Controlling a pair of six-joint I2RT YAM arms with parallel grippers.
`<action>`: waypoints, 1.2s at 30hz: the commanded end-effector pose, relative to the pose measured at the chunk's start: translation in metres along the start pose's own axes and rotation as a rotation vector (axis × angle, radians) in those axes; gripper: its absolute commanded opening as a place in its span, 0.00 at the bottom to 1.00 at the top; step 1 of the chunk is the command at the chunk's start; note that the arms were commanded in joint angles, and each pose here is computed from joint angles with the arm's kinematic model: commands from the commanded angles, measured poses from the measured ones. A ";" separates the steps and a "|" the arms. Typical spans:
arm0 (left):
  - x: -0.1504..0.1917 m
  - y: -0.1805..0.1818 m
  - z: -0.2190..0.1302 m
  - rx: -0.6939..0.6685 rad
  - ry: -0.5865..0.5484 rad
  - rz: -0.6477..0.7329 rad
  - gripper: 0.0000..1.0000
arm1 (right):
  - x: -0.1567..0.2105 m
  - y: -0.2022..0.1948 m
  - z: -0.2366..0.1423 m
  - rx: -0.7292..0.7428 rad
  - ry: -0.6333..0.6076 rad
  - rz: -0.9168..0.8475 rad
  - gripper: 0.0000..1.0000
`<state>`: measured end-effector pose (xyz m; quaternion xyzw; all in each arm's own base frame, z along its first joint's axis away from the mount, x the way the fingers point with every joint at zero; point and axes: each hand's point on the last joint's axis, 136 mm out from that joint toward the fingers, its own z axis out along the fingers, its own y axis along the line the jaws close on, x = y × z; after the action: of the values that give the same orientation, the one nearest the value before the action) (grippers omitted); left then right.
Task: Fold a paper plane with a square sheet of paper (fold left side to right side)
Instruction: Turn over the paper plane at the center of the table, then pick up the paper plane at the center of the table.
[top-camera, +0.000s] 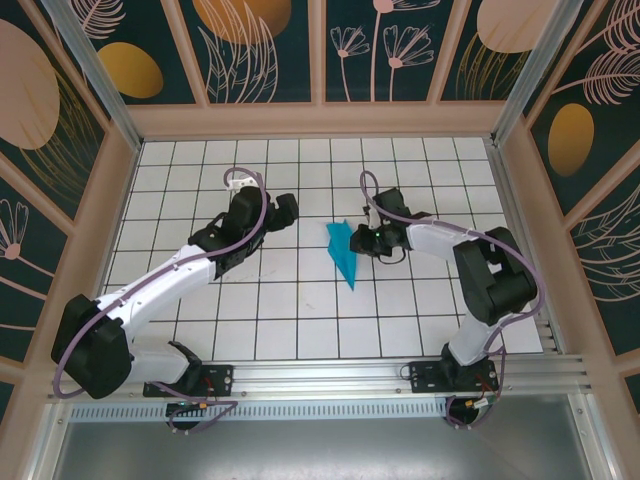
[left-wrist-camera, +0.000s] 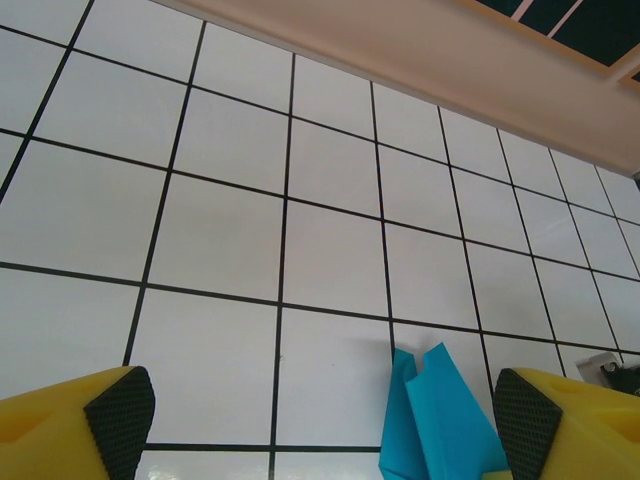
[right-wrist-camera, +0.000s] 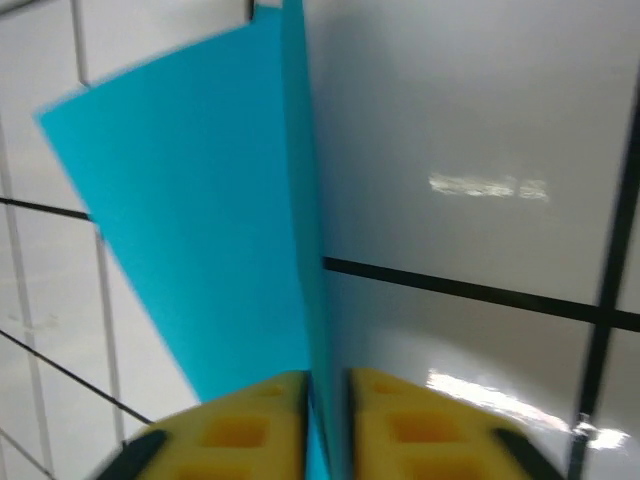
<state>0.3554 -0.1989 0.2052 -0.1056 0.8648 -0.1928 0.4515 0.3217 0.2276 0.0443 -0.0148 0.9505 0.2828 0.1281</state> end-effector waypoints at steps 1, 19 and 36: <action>-0.004 0.009 -0.007 -0.033 -0.024 0.024 0.92 | -0.013 -0.006 -0.013 0.082 -0.055 -0.037 0.32; -0.021 0.036 -0.041 -0.082 -0.157 -0.001 0.99 | 0.037 0.048 -0.023 0.564 -0.030 -0.266 0.51; -0.016 0.043 -0.044 -0.095 -0.158 -0.008 0.99 | 0.040 0.023 0.012 0.756 0.029 -0.340 0.46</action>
<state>0.3291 -0.1491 0.2180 -0.1399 0.8383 -0.1503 0.5050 0.2802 0.2589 0.0315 -0.1263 0.9771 -0.0852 0.1484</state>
